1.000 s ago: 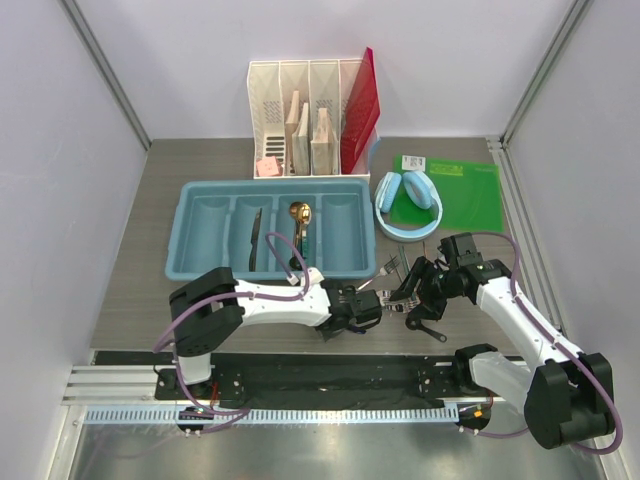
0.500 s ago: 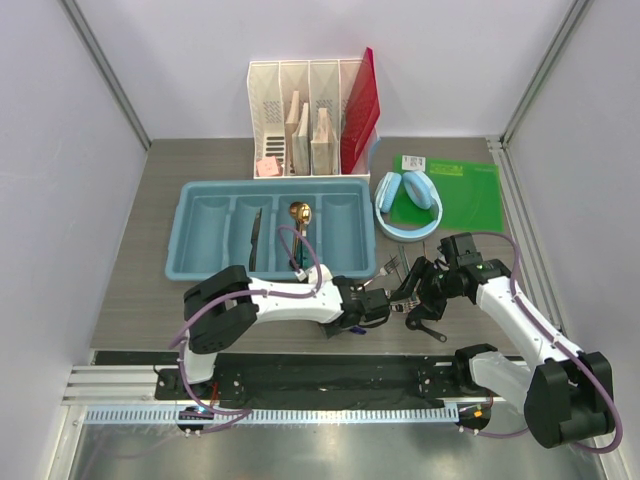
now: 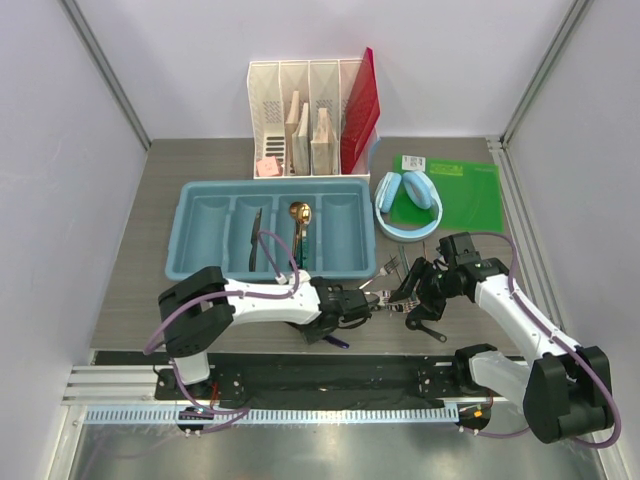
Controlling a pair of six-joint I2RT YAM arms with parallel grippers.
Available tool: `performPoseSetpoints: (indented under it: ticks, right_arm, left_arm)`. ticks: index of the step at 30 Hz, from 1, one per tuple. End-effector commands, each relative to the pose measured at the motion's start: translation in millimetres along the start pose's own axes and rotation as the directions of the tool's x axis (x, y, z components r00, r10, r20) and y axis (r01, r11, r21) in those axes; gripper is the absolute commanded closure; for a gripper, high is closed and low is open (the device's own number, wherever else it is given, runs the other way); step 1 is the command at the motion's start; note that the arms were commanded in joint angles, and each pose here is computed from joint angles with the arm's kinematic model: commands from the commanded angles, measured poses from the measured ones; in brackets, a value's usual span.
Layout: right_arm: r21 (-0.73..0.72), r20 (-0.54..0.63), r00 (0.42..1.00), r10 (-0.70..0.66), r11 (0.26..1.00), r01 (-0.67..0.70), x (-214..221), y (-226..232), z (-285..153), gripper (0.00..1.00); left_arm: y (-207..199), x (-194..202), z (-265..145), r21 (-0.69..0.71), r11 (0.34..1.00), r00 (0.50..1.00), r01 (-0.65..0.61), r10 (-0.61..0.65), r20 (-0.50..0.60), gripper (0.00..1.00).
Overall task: Sort the eating utensils into containers
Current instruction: Pick up the knife at the center of the board.
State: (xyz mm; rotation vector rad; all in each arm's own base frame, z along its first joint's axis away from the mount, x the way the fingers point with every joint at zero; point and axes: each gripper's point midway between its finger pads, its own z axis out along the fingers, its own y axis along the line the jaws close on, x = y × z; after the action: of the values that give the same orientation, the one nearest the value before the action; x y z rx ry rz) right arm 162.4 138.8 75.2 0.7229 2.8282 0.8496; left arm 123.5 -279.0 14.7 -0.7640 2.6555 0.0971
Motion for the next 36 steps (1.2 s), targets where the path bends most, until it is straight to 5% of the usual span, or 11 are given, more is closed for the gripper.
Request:
performPoseSetpoints:
  ticks: [1,15,22,29,32,36]
  right_arm:
    - [-0.039,0.018,1.000,-0.012,0.999,0.013,-7.6,13.1,-3.7,0.34]
    - [-0.032,0.011,1.000,0.018,0.999,-0.017,-14.1,10.4,1.1,0.34]
    - [-0.034,0.006,1.000,0.014,0.999,-0.014,-16.4,12.7,1.5,0.34]
    - [-0.032,0.000,1.000,0.017,0.999,-0.017,-16.5,12.9,2.2,0.34]
    - [-0.030,0.003,1.000,0.015,0.999,-0.015,-18.0,12.9,2.4,0.34]
    - [-0.028,-0.003,1.000,0.018,0.999,-0.018,-17.5,12.5,3.2,0.34]
  left_arm:
    - [30.8,13.2,15.6,-0.110,0.994,0.999,-0.025,0.020,-0.049,0.60]
    - [62.0,3.0,20.0,-0.158,0.987,1.000,-0.014,0.011,-0.021,0.57]
    - [72.0,7.8,36.1,-0.149,0.988,0.997,0.028,-0.039,-0.068,0.83]
    - [70.3,-0.6,33.6,-0.156,0.988,0.999,0.008,-0.014,-0.037,0.86]
    - [71.2,0.4,33.5,-0.155,0.988,0.999,0.009,-0.016,-0.044,0.99]
    - [74.8,-2.4,31.4,-0.141,0.989,0.998,0.035,-0.042,-0.050,1.00]
